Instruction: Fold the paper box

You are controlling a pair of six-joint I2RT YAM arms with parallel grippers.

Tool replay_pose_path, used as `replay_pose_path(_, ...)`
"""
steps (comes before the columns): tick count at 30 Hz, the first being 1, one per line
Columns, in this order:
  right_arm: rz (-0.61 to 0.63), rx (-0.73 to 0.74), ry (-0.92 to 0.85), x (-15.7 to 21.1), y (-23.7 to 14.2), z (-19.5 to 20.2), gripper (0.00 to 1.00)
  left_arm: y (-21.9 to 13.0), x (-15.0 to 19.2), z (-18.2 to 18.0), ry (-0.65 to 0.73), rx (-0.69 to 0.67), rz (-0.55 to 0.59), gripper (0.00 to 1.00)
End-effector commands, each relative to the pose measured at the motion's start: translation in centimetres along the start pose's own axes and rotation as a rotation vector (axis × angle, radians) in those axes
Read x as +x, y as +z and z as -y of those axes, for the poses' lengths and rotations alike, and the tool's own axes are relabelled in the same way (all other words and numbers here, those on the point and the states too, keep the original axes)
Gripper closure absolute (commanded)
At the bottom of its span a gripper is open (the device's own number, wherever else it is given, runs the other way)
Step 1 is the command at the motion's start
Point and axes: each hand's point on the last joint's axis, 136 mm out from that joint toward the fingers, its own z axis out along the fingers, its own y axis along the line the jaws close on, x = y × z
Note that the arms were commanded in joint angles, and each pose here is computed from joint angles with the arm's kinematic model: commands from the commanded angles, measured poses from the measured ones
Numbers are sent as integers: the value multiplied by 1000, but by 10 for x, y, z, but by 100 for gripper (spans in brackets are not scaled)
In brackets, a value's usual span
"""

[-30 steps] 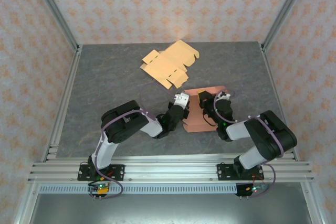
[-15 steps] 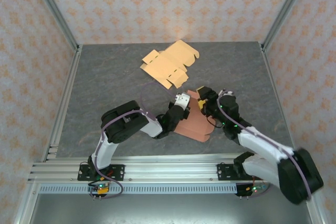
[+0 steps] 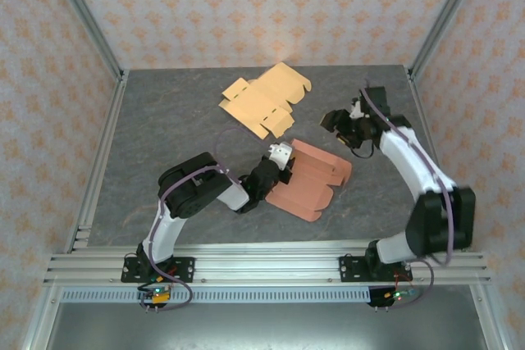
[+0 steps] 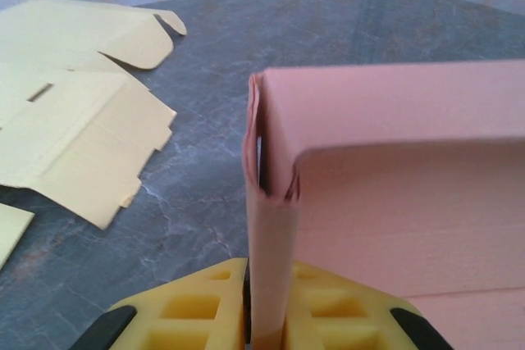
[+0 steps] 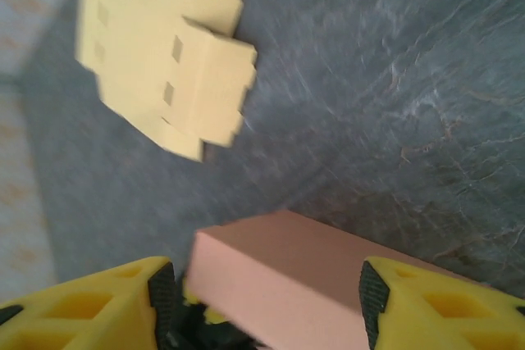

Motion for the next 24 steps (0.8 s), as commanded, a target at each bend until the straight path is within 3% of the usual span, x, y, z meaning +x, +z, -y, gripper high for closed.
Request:
replay_pose_path(1,-268,-5,-180,38,12,8,38,6,-2,7,-7,33,8,83)
replay_pose_path(4,-327,-90,-191,41,27,-5,38,7,0,3,-4,25,-6,83)
replay_pose_path(12,-394,-119,-302,60,39,-18,35,10,0,1,14,35,-13,83)
replay_pose_path(19,-448,24,-338,60,69,0,40,17,1,6,7,77,-21,82)
replay_pose_path(24,-448,158,-332,61,80,28,43,11,-2,-4,-25,40,3,66)
